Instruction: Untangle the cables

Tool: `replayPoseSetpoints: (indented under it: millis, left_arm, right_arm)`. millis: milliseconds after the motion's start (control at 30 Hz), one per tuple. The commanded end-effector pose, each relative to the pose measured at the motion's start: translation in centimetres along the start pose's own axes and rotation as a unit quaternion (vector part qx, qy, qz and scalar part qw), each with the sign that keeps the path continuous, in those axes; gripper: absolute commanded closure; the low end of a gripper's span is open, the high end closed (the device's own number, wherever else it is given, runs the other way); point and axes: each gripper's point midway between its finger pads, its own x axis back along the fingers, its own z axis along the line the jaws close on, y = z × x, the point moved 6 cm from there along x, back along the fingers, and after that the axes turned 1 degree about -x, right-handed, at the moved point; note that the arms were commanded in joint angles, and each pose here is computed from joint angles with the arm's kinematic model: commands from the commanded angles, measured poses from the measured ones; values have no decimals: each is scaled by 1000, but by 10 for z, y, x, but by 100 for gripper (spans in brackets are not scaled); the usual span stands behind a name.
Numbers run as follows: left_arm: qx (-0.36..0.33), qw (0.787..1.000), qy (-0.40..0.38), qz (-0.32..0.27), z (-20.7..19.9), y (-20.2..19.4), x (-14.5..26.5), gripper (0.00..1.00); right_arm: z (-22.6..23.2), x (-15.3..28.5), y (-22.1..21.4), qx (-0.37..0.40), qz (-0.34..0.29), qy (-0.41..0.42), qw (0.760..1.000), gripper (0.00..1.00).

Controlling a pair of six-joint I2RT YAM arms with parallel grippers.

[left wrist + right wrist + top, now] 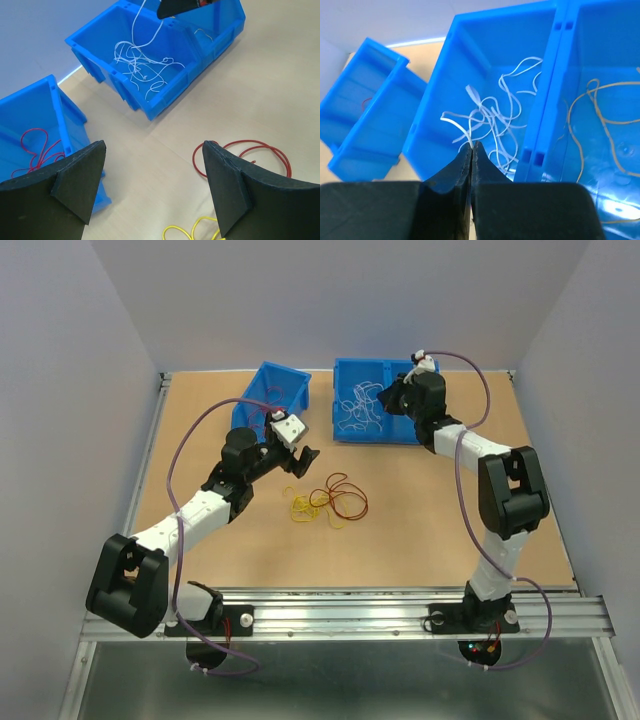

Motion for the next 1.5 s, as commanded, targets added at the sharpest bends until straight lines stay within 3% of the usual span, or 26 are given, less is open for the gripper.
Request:
replayPoseSetpoints:
  millis: [0, 100, 200, 367, 533, 700, 767, 967, 1133, 1300, 1467]
  left_arm:
    - [-22, 999, 3, -35, 5, 22, -3, 11]
    - [-22, 999, 4, -33, 6, 21, -4, 11]
    - [-23, 999, 5, -31, 6, 21, -5, 11]
    - [-25, 999, 5, -29, 6, 20, -5, 11]
    - [-33, 999, 0, -16, 3, 17, -9, 10]
    - [-51, 997, -44, 37, -16, 11, -24, 9]
    - [-61, 995, -48, 59, -20, 6, -28, 9]
    - [-61, 997, -10, 55, -18, 9, -29, 9]
    - [-50, 998, 37, 29, -7, 20, -19, 9]
    - [-36, 997, 68, -4, 5, 30, -7, 9]
    - [-22, 996, 81, -21, 15, 34, 1, 9]
  right_arm:
    - [3, -11, 38, 31, -50, -25, 998, 100]
    - [2, -13, 39, 52, -42, -27, 997, 96]
    - [0, -16, 31, 62, -29, -18, 997, 78]
    - [8, -14, 33, 71, -23, 10, 997, 60]
    - [16, 9, 39, 80, -29, 19, 996, 51]
    - [25, 51, 1, 109, 53, 88, 989, 30]
    - [37, 75, -9, 122, 80, 135, 980, 28]
    - [40, 123, -66, 187, 150, 165, 957, 15]
    - [51, 131, -100, 228, 190, 203, 933, 14]
    - [62, 119, -107, 256, 199, 249, 913, 16]
    - [85, 115, -124, 287, 206, 328, 876, 3]
